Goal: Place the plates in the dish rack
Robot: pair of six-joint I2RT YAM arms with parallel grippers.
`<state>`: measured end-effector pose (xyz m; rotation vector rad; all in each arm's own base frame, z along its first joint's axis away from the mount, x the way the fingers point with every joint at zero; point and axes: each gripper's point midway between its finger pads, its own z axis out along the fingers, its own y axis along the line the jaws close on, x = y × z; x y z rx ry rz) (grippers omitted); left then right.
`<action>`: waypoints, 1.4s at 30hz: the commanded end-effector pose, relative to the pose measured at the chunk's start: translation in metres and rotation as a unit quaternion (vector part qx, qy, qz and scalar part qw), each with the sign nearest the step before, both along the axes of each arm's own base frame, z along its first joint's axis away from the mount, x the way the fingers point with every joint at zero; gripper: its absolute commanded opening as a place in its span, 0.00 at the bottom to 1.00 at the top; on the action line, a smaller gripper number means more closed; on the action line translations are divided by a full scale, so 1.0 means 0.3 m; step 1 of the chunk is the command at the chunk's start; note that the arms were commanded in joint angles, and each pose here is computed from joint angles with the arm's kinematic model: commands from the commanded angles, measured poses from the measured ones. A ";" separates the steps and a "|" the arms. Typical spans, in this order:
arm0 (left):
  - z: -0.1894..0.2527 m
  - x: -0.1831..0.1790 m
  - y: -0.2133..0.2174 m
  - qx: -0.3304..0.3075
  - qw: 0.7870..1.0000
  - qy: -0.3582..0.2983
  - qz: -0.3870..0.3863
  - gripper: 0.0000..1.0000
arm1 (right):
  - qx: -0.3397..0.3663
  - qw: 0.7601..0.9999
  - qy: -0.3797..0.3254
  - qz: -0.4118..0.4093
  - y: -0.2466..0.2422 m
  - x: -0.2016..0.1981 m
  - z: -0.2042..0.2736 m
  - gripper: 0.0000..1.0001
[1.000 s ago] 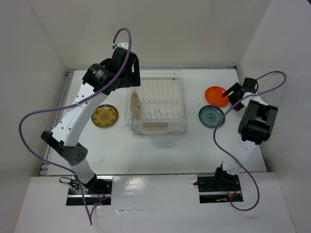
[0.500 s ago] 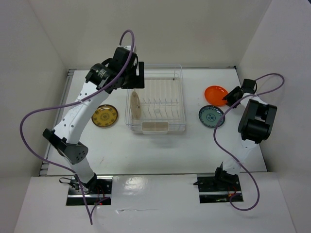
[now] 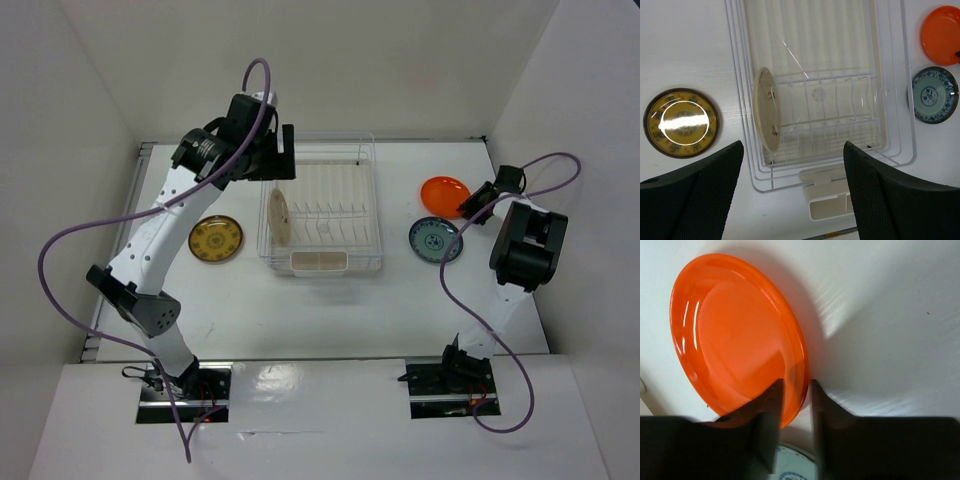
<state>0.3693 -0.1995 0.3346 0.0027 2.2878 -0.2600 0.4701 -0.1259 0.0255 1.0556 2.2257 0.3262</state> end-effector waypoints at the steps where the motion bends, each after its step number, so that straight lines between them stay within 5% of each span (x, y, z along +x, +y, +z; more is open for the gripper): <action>1: 0.035 0.011 -0.012 -0.011 1.000 -0.019 -0.015 0.87 | 0.000 1.000 -0.009 0.001 -0.014 0.034 -0.026 0.31; 8: 0.045 0.014 -0.008 -0.023 0.999 -0.017 -0.020 0.87 | 0.006 1.000 -0.003 -0.004 -0.020 0.054 -0.061 0.00; 15: 0.093 0.009 -0.101 -0.100 0.988 -0.022 -0.117 0.87 | -0.002 1.000 -0.017 0.005 -0.025 0.112 0.003 0.00; 29: 0.122 -0.064 -0.246 -0.191 0.947 -0.016 -0.257 0.86 | -0.083 0.982 -0.137 0.103 0.163 0.332 0.401 0.00; 37: 0.129 -0.058 -0.312 -0.320 0.872 -0.015 -0.371 0.87 | -0.140 0.963 -0.196 0.122 0.221 0.381 0.696 0.00; 42: 0.115 0.014 -0.338 -0.355 0.843 -0.022 -0.403 0.88 | -0.155 0.947 -0.239 0.148 0.290 0.354 0.851 0.00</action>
